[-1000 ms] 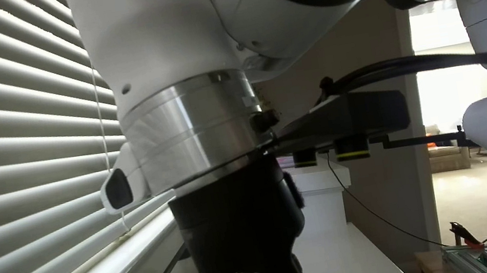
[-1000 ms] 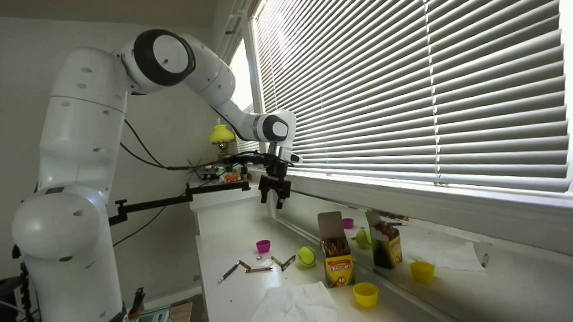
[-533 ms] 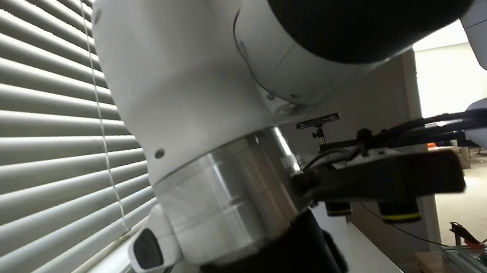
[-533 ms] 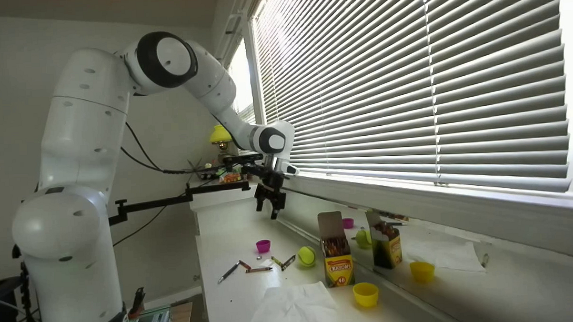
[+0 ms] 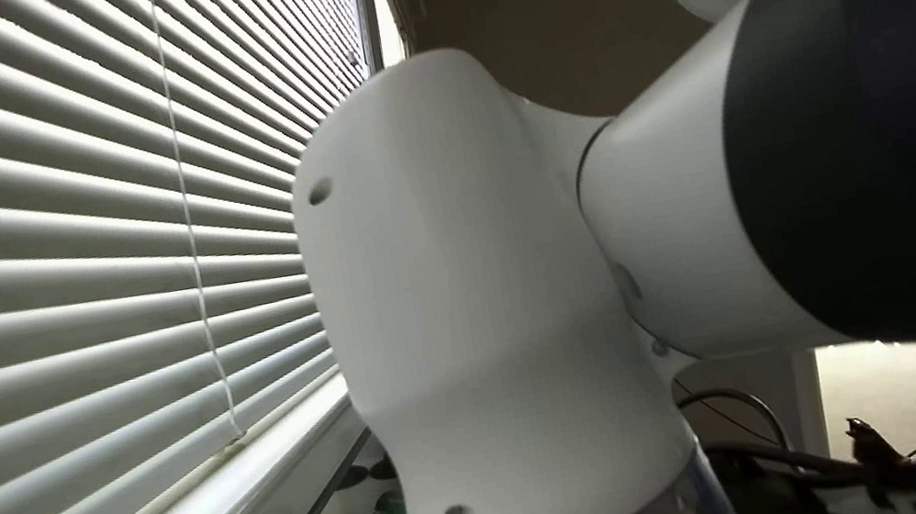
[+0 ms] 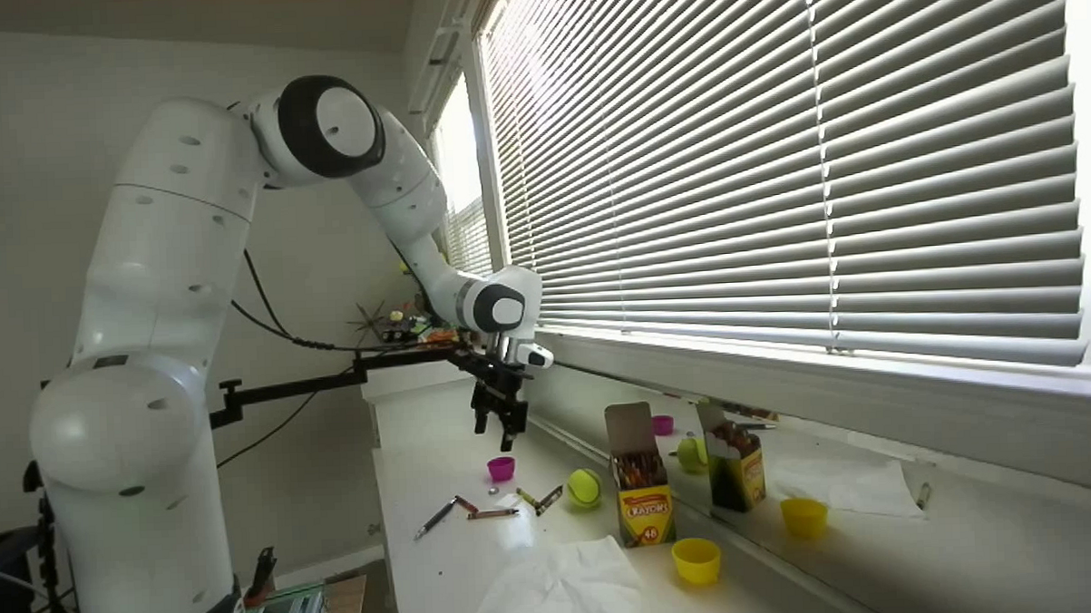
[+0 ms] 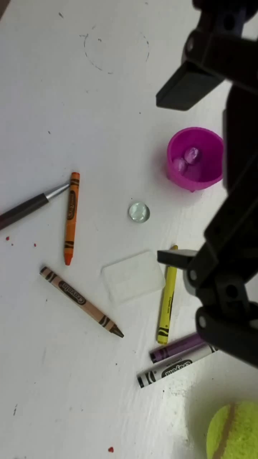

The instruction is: Place the small cup on the paper towel

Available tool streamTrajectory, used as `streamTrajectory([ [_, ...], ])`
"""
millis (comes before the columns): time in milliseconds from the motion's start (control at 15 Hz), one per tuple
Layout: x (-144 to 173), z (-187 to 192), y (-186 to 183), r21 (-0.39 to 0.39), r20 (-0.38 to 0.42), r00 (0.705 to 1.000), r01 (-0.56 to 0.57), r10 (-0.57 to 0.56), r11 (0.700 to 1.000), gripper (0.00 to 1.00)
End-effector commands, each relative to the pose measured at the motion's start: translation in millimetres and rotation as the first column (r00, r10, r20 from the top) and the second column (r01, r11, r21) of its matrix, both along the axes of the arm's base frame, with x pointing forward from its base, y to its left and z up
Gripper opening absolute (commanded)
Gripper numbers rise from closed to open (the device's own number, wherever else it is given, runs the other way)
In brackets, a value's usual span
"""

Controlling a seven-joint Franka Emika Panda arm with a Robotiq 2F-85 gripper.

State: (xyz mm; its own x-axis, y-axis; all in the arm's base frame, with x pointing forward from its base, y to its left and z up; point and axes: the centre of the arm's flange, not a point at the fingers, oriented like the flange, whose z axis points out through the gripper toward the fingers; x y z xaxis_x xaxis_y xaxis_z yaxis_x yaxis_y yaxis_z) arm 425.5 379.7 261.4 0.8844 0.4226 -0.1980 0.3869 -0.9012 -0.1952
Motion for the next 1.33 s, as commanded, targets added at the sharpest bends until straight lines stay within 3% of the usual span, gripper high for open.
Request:
streamTrajectory([
  [0,-12,-21,7,-0.011,0.045,0.999,0.008,-0.008,1.0,1.0],
  [400,-21,-39,26,-0.016,0.095,0.995,-0.029,0.031,0.999,1.0],
  [667,-15,-36,28,-0.013,0.186,0.982,0.024,-0.021,1.0,1.0],
  [933,-10,-39,28,-0.002,0.194,0.98,0.045,-0.044,0.999,1.0],
  [1000,-9,-41,27,-0.001,0.192,0.98,0.047,-0.046,0.999,0.97],
  [1067,-9,-42,27,0.001,0.19,0.981,0.049,-0.048,0.999,0.73],
  [1200,-8,-44,27,-0.002,0.19,0.981,0.052,-0.05,0.999,0.69],
  [1267,-7,-45,27,-0.003,0.19,0.98,0.053,-0.051,0.999,0.6],
])
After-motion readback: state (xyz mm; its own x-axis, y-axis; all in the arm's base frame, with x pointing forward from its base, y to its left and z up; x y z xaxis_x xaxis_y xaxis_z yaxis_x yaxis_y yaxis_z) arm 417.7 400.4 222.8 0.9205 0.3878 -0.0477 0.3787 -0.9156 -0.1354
